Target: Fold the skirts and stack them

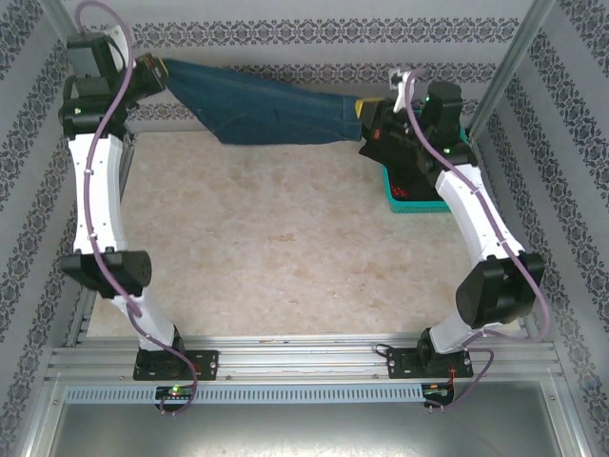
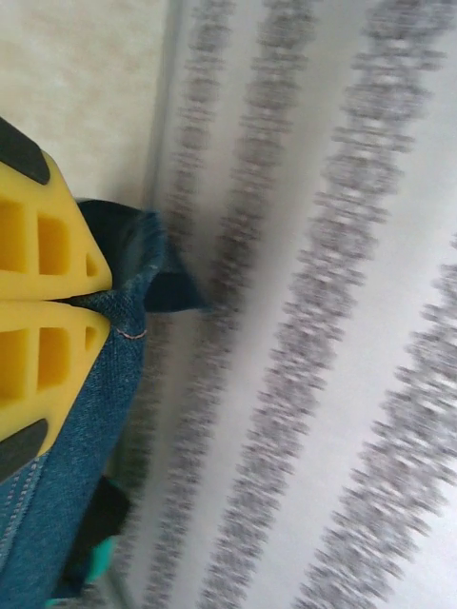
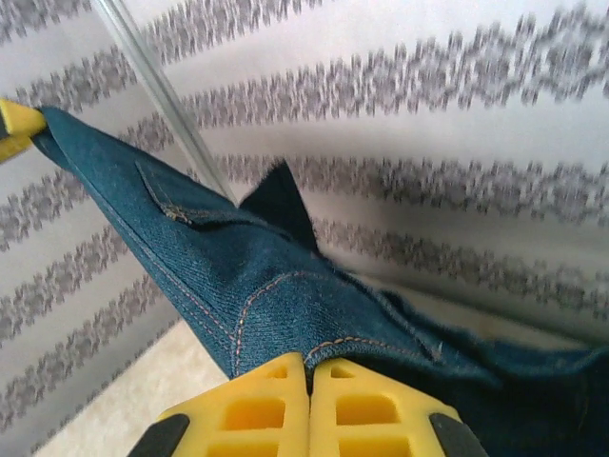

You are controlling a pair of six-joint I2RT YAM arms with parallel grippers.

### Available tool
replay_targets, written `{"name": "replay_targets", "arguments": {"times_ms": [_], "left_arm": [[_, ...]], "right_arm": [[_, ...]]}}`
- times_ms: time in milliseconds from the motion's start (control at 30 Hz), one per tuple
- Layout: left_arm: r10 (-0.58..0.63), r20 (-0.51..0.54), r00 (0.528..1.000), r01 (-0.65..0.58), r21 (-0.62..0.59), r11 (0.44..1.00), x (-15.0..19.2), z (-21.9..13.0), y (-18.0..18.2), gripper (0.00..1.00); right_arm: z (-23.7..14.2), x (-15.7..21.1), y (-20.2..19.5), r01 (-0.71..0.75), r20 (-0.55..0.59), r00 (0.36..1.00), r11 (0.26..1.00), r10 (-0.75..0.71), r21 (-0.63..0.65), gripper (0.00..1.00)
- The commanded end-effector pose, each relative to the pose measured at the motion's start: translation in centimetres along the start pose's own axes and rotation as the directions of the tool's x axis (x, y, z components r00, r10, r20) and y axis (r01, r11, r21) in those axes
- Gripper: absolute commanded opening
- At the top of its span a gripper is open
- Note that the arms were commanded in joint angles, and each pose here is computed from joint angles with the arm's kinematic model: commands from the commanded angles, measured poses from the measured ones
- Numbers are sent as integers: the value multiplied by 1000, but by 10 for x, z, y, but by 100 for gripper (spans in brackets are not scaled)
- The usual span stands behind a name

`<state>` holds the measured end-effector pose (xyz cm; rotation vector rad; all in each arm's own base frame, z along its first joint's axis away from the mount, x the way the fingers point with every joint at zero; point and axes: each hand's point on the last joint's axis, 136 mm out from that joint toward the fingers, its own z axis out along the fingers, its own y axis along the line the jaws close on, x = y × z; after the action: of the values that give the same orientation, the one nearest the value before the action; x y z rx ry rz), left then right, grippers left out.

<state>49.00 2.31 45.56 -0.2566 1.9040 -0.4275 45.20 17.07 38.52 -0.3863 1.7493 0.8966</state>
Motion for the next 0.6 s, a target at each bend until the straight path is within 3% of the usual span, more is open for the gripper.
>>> {"name": "replay_targets", "arguments": {"times_ms": [0,67,167,300,367,467,567], "left_arm": [[-15,-59,998,8,-105,994,51,-9,38,0],[-82,-79,993,70,-144,987,91,-19,53,0],[-219,-161,962,173,-261,950,178,-39,84,0],[-429,-184,885,300,-478,825,299,-79,132,0],[-502,-190,844,333,-549,767,343,-98,145,0],[-578,-188,794,396,-562,726,374,-109,145,0],[-595,-177,784,424,-547,722,374,-108,142,0]], "right_arm": [[-3,55,0,9,-72,997,1000,-8,9,0],[-9,103,0,-27,-145,989,999,31,33,0],[-24,187,3,-167,-244,953,983,179,70,0],[-48,286,22,-315,-373,860,937,348,150,0],[-59,317,32,-357,-405,823,917,399,179,0],[-72,342,36,-389,-429,784,894,448,222,0],[-78,350,34,-390,-426,780,889,458,241,0]]}}
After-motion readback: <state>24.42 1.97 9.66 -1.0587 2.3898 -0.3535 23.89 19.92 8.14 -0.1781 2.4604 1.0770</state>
